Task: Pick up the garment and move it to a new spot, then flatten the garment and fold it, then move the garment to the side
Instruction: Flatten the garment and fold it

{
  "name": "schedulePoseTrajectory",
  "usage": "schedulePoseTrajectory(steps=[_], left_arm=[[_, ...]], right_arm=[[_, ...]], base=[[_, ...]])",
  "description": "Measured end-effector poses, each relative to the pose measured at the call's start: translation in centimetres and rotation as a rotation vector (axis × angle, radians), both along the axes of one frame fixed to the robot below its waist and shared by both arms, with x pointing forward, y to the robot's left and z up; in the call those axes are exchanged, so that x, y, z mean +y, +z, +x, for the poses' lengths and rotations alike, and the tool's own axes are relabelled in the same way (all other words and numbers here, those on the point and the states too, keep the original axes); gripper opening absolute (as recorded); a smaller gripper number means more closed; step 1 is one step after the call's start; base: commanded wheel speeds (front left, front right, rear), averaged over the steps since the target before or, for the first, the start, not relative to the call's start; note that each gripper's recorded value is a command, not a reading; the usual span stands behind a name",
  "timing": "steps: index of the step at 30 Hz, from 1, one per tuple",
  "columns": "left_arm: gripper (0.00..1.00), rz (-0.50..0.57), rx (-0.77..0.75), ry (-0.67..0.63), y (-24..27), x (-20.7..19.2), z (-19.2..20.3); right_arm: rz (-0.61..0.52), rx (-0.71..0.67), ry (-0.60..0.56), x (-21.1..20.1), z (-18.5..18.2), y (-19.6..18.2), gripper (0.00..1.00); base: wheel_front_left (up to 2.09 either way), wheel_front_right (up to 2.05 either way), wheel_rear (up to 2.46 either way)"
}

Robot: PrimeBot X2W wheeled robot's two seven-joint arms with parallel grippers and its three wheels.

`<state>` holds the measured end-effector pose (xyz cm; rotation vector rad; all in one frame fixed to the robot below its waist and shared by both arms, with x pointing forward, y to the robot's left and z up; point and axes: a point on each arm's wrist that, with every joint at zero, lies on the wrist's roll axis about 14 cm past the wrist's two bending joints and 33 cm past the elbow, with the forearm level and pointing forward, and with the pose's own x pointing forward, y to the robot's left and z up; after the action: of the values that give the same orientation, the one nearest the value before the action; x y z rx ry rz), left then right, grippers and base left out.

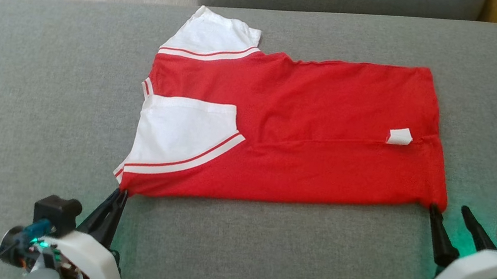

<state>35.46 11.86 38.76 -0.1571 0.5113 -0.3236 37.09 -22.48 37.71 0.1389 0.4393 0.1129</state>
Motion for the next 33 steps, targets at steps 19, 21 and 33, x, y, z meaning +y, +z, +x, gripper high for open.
schedulePoseTrajectory(steps=[19,21,33], left_arm=[[0.00,0.014,-0.064,-0.028,1.8,0.1,-1.2],[0.00,0.013,-0.059,-0.040,1.7,0.1,-2.3],[0.00,-0.055,0.105,-0.058,0.0,-1.9,-9.9]], right_arm=[[0.001,0.128,0.032,-1.0,-0.3,0.0,0.00],[-0.013,0.143,0.047,-1.6,-1.6,0.0,0.00],[-0.043,0.218,0.081,-3.9,-7.8,-0.5,0.00]], base=[[0.00,0.00,0.00],[0.00,0.00,0.00],[0.00,0.00,0.00]])
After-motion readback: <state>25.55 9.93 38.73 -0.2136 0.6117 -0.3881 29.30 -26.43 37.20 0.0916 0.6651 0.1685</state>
